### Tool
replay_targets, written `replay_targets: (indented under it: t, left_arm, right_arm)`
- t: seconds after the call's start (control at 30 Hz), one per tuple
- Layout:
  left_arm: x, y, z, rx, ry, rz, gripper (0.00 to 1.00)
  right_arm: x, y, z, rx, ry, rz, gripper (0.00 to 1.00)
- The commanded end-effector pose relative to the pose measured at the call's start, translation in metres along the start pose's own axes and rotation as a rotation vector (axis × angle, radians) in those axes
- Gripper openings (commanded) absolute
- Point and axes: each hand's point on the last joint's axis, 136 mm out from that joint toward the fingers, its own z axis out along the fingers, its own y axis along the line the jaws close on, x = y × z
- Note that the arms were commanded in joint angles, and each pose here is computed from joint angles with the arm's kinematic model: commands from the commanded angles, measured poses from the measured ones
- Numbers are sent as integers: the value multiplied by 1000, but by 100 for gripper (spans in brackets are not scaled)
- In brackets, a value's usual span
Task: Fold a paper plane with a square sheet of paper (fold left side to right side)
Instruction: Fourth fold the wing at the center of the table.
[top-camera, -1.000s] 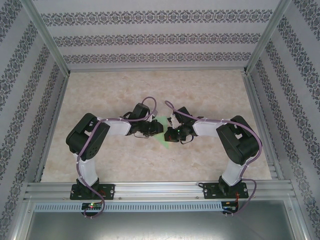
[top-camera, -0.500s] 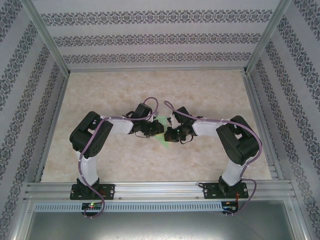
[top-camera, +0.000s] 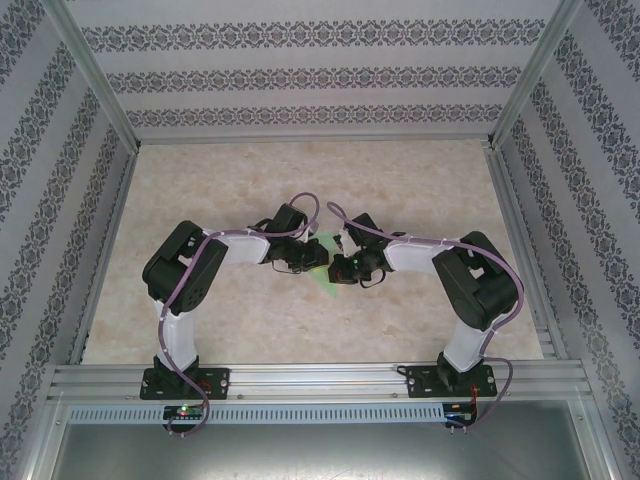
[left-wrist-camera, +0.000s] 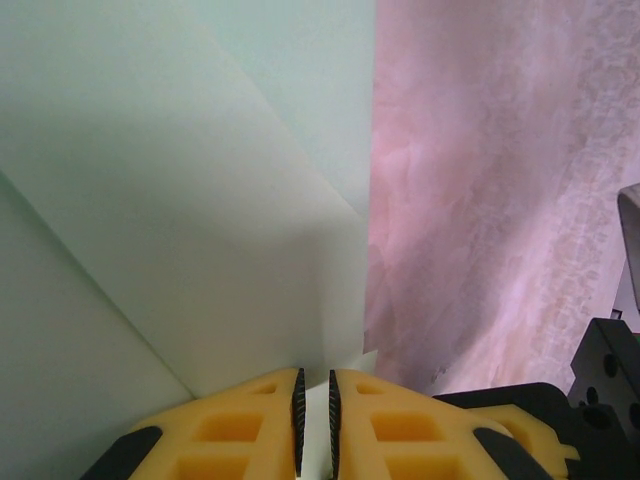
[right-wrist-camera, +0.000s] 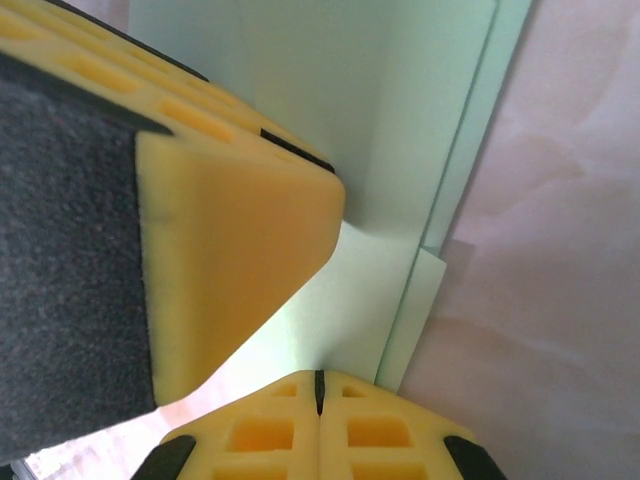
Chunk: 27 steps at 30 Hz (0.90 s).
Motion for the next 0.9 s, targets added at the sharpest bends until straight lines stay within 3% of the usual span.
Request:
replay_targets:
  t: [0.0,0.87]
  left_arm:
    - [-8,22,5,-91,-24,9,19]
    - [-46,34,-2,-108,-41,4,19]
  right_arm:
    - [53,-62,8,248,159,84,0]
    - [54,-65,11,256,176,80,0]
